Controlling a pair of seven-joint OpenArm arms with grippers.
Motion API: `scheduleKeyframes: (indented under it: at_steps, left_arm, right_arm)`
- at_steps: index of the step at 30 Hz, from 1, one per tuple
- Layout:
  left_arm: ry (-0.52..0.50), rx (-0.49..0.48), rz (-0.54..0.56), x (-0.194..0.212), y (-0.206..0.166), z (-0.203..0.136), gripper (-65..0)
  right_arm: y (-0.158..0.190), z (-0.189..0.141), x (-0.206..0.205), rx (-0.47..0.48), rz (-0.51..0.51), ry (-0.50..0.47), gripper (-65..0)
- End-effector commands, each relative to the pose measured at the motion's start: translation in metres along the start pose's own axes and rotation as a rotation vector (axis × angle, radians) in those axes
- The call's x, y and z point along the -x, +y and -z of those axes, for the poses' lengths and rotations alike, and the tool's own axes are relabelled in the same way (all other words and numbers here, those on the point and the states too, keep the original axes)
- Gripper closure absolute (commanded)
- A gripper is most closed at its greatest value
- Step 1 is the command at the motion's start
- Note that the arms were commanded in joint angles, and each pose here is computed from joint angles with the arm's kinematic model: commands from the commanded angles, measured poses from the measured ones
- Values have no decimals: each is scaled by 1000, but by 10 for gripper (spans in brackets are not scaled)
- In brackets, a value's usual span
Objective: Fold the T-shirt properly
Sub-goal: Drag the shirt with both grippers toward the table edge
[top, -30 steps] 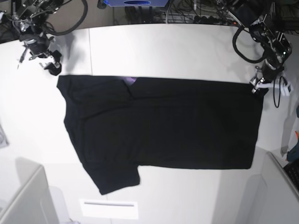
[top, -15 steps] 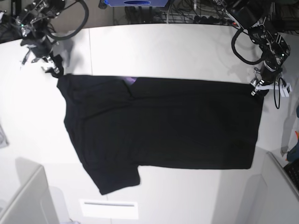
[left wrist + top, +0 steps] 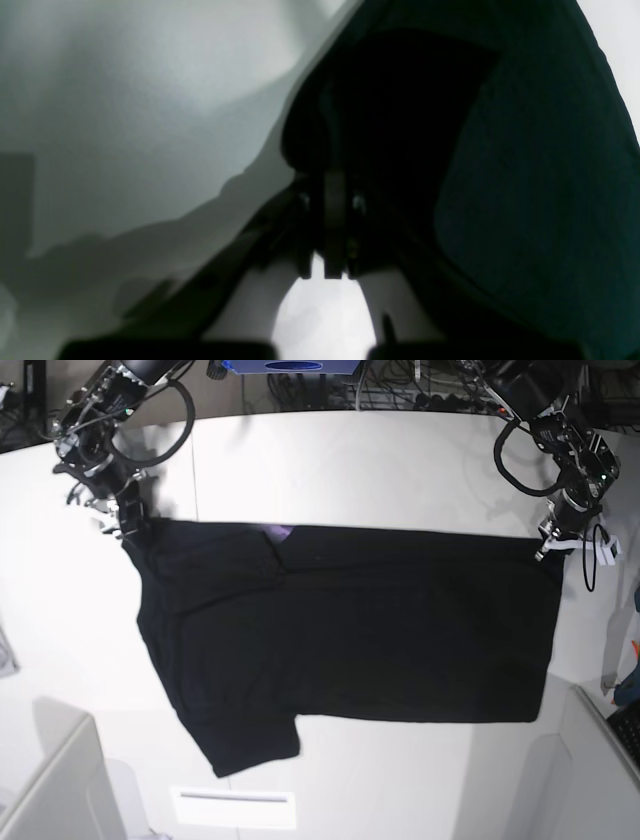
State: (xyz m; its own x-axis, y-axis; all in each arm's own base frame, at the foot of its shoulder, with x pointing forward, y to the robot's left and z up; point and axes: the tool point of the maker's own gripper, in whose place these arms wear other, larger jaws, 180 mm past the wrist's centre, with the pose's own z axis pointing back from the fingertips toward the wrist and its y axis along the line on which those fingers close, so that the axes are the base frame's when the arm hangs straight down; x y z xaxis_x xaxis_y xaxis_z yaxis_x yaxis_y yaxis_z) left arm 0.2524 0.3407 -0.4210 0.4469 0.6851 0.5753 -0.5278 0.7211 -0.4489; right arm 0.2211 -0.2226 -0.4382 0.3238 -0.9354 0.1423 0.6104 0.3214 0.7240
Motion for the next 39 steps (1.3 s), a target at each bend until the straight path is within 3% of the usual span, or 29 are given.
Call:
scheduleKeyframes:
  at_steps: [1, 2, 4, 6, 10, 15, 25, 39]
  left_arm:
    - [-38, 15, 14, -15, -5, -2, 0]
    - [-36, 14, 15, -14, -4, -3, 0]
    - [-41, 17, 21, -16, -6, -4, 0]
    - [-54, 17, 35, -21, -8, -7, 0]
    - [-10, 20, 86, -26, -16, -19, 0]
    - [47, -18, 133, -29, -11, -45, 0]
    - [180, -163, 262, 7, 29, -105, 0]
    - [281, -237, 271, 39, 62, -127, 0]
  right_arm:
    - [-9, 0, 1, 48, 0, 8, -299]
    - [-9, -1, 1, 48, -1, 8, -285]
    - [-8, -1, -1, 45, -6, 3, -192]
    - [-3, -2, -4, 36, -21, -5, -6]
    - [23, -13, -22, -8, -95, -47, 0]
    - [45, -32, -21, -28, -179, -22, 0]
    - [-28, -88, -8, 151, -103, 55, 0]
    - [-55, -108, 7, 230, -94, 100, 0]
